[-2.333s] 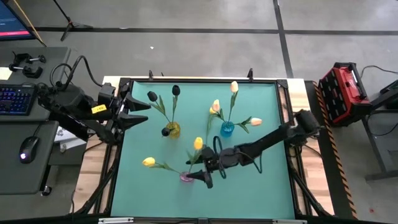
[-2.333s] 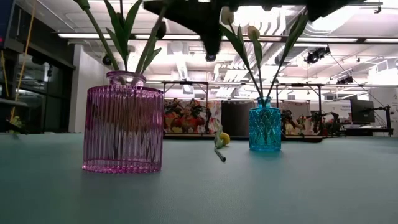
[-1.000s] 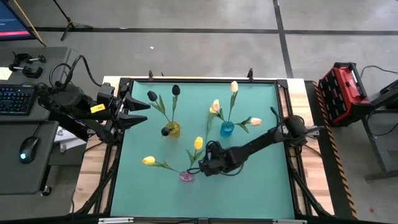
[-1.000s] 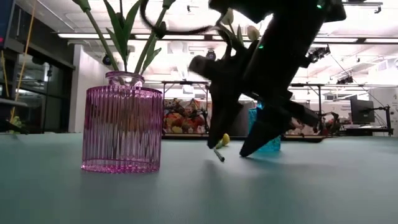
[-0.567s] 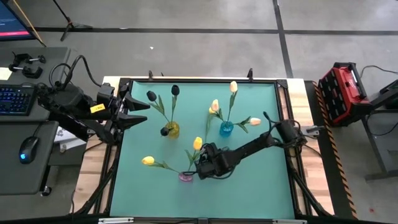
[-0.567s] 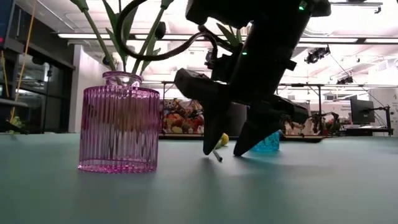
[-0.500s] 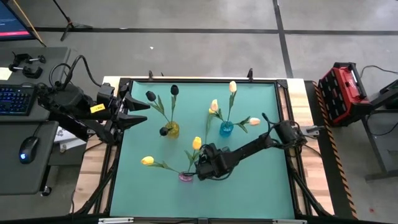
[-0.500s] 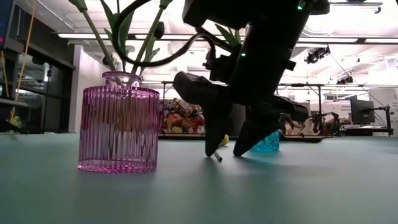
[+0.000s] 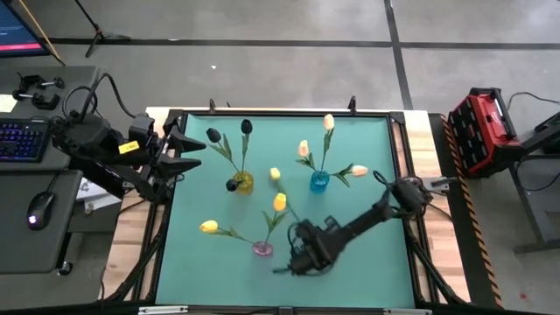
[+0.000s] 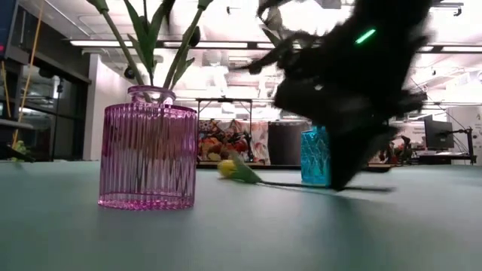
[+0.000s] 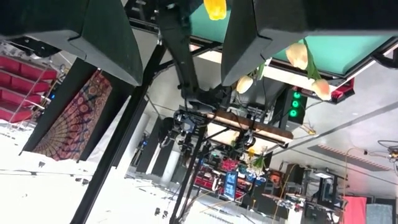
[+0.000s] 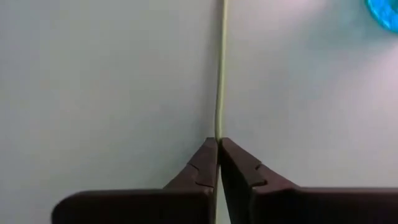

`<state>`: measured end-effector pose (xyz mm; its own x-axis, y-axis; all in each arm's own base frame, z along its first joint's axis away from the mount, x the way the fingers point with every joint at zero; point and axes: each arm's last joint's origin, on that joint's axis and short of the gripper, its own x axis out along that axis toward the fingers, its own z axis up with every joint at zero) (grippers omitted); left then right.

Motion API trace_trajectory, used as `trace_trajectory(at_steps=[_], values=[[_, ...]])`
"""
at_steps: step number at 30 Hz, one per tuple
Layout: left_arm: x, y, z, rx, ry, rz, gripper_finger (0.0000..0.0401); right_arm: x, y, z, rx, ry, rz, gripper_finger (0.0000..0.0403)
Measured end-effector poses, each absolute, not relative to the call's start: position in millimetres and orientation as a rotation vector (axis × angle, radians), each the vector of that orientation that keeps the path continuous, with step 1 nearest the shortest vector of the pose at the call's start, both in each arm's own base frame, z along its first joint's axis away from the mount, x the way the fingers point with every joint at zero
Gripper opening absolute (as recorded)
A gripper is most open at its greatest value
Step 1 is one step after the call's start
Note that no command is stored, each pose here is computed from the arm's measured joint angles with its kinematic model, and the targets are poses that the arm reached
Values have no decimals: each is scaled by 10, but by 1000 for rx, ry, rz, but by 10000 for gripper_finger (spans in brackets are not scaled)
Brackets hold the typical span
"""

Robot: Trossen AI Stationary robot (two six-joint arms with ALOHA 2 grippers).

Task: Sort flowers into vase by color
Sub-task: Put the yellow tulip flower into the purple vase

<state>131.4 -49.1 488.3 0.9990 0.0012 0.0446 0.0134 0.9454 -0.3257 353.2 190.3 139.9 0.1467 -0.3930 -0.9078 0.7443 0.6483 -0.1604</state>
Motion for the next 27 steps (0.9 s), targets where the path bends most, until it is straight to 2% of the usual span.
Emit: trace_trajectory(at_steps=[4,15,27], values=[[1290,-479,4891,-335,-50,-7,204,3329,2158,1506,350,1201,-799,1],[1294,-481,4889,-334,-49,-7,204,2702,2714,1512,350,1328,-837,0],[1294,-481,4889,-334,-49,-7,204,2665,2734,1515,356,1426,-816,0]])
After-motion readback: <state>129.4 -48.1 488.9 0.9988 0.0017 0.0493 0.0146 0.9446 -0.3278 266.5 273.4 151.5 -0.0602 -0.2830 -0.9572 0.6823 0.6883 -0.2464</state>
